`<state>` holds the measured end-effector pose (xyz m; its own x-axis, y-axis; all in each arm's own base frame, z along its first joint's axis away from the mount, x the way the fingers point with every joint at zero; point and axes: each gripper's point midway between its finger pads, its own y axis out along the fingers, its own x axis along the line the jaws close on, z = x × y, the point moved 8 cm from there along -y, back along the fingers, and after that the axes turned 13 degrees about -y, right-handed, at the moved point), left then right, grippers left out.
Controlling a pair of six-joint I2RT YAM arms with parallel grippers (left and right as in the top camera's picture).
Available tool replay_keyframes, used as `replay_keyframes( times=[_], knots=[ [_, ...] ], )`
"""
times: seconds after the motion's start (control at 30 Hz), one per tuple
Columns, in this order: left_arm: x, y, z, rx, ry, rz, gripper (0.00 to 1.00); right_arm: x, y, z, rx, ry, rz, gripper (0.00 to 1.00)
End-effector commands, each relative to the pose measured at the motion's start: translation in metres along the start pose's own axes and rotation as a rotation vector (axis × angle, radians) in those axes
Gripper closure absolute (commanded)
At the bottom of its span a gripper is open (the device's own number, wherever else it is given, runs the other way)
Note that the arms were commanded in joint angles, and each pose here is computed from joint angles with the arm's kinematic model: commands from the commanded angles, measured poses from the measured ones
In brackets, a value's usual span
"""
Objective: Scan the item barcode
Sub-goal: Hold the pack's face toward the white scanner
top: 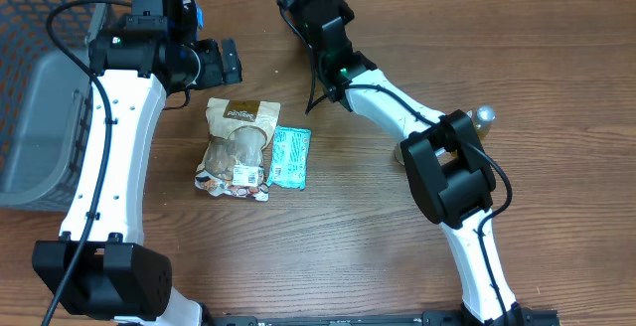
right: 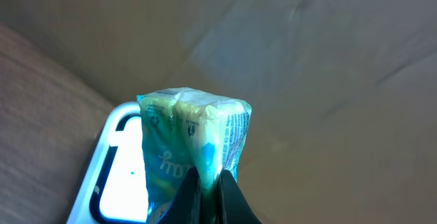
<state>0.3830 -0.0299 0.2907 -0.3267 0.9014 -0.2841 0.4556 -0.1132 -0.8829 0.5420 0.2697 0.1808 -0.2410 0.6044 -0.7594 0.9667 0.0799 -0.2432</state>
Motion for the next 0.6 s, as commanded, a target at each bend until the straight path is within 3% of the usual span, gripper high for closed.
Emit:
replay_keyframes(
  times=[0.0,0.3,0.57],
  knots=[
    [-0.001,-0.003,-0.003,-0.007,0.01,0.013,0.0,0.0,0.009,0.013,0.019,0.105,-0.002,0.96],
    [-0.001,-0.003,-0.003,-0.007,0.01,0.013,0.0,-0.009,0.009,0.012,0.013,0.119,0.024,0.91],
    [-0.001,-0.003,-0.003,-0.007,0.01,0.013,0.0,-0.059,-0.032,-0.029,0.037,0.141,0.14,0.92]
  ],
)
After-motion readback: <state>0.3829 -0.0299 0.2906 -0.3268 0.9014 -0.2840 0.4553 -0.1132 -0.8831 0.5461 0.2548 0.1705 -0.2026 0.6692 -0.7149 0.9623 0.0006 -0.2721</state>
